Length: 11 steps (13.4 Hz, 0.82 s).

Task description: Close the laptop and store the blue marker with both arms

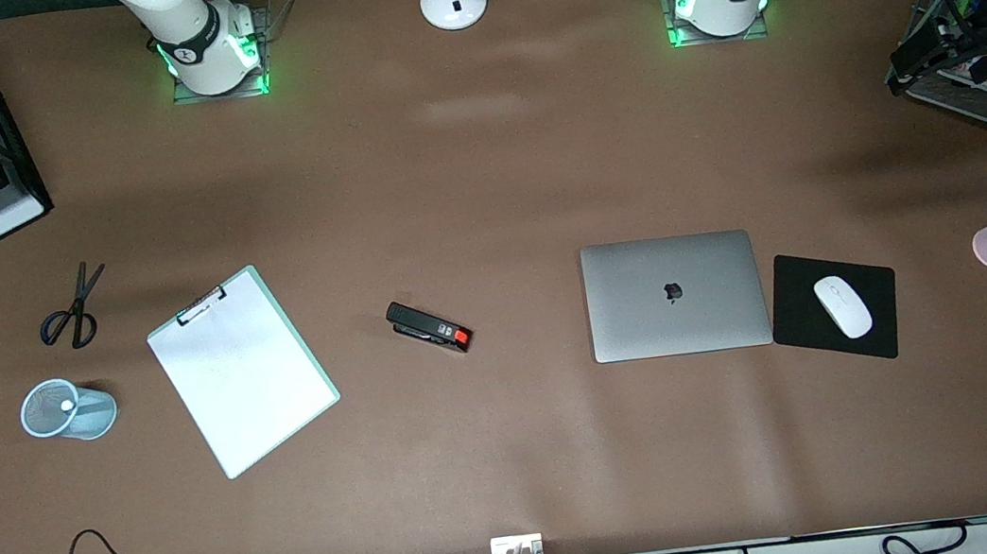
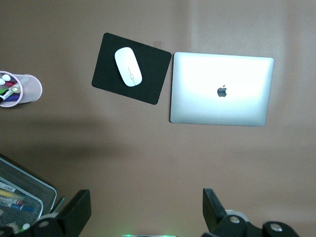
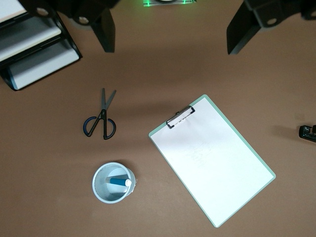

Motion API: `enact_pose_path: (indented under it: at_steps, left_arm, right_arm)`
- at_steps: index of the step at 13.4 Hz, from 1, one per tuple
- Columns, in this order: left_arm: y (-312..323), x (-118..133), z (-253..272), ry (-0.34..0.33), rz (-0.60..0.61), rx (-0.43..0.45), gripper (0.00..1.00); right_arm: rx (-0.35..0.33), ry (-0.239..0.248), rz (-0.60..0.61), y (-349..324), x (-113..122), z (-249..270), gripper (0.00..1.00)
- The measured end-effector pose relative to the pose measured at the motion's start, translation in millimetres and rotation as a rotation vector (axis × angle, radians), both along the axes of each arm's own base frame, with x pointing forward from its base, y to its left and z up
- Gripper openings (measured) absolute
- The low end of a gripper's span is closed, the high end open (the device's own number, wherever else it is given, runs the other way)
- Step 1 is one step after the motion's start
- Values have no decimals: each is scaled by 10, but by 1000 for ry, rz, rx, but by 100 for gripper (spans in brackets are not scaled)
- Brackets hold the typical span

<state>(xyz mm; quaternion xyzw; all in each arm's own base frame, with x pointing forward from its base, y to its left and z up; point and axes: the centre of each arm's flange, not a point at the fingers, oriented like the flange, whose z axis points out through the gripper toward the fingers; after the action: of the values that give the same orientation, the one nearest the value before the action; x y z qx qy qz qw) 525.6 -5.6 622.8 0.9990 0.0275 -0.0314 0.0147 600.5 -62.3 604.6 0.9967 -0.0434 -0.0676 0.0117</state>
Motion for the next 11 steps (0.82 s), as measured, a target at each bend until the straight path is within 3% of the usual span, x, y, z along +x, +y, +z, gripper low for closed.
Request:
enact_pose_path:
  at_steps: [4, 8, 11]
  left_arm:
    - [-2, -1, 1, 0, 0, 0, 100]
    - [-5, -1, 2, 0, -1, 0, 100]
    - [-11, -1, 1, 0, -2, 0, 100]
  right_arm:
    - [1, -73, 9, 34, -172, -10, 100]
    - [9, -82, 18, 91, -480, 44, 100]
    - [11, -87, 12, 112, -506, 66, 100]
